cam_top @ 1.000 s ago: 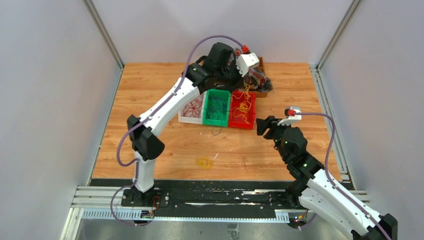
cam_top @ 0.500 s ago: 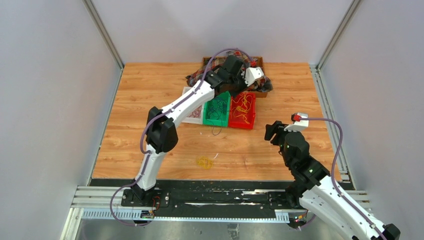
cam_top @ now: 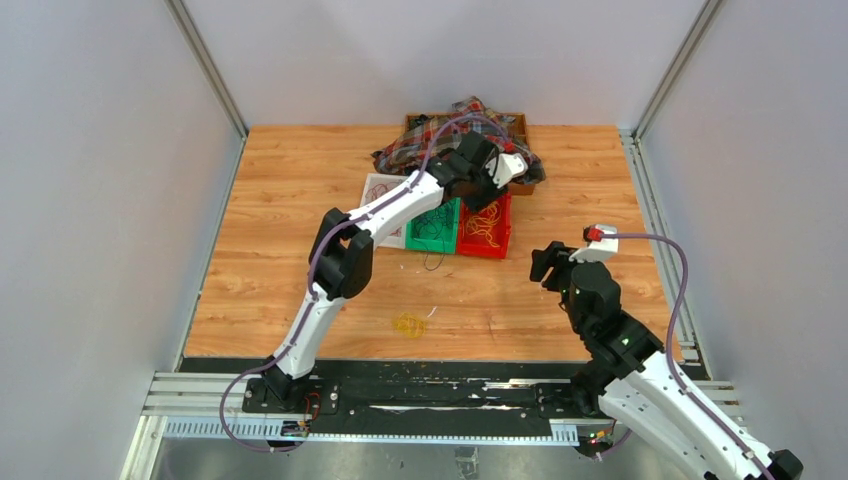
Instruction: Untangle the cables
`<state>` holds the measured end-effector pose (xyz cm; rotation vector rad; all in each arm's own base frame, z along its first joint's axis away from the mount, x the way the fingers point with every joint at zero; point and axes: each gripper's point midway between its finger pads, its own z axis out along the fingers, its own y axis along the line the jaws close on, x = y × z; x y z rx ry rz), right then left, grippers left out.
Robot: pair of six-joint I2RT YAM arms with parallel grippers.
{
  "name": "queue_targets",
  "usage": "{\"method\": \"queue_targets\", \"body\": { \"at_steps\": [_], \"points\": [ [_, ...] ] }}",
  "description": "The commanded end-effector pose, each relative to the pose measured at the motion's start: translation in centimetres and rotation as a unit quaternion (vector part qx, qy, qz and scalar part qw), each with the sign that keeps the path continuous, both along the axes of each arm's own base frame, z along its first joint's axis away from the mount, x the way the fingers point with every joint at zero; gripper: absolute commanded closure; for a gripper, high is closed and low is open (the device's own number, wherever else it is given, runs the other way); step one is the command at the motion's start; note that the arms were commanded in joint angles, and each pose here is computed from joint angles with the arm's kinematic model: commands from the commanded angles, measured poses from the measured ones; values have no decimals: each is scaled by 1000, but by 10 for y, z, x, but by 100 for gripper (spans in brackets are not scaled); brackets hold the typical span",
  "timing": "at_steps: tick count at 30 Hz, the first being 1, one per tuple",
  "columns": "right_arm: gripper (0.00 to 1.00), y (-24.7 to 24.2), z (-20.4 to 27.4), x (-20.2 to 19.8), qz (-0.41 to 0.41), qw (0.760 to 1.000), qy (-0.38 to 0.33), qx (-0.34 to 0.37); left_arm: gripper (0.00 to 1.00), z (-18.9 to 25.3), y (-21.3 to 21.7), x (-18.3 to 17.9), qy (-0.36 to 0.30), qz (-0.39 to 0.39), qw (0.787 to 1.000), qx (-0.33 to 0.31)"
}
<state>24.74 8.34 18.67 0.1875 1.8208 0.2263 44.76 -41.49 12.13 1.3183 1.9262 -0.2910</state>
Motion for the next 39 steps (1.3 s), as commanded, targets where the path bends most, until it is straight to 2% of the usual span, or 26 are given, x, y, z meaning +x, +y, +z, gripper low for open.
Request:
{"method": "queue_targets", "body": {
  "at_steps": [1,5,6,11,16,20,22,25,28,32,39],
  "points": [
    [39,-2,15,1,1,1000,-7,-2,41,24,-1,-4,-11,-4,1000,-2],
    [37,5,18,4,23,1000,-6,-12,4,61,10,-14,-14,-11,1000,-6],
    [37,12,19,4,41,999,-5,-13,1,72,14,-16,-17,-11,1000,-6],
    [34,49,23,6,135,991,-3,-7,2,132,49,-28,-32,8,999,-18],
    [31,116,4,-2,273,961,47,9,2,182,115,-40,-23,72,996,-56],
    [31,190,-15,-35,417,905,78,-13,2,194,183,-41,-18,155,986,-66],
    [30,225,-24,-59,489,867,89,-34,2,193,212,-39,-14,189,980,-67],
    [29,260,-40,-82,553,822,128,-53,2,188,247,-39,-1,226,972,-73],
    [29,279,-61,-94,577,795,178,-58,2,183,274,-44,3,246,967,-68],
    [29,293,-92,-94,581,780,221,-76,2,181,300,-57,-1,264,963,-64],
    [47,301,-137,-102,578,754,292,-109,2,167,329,-78,-1,284,957,-63]
  ]
}}
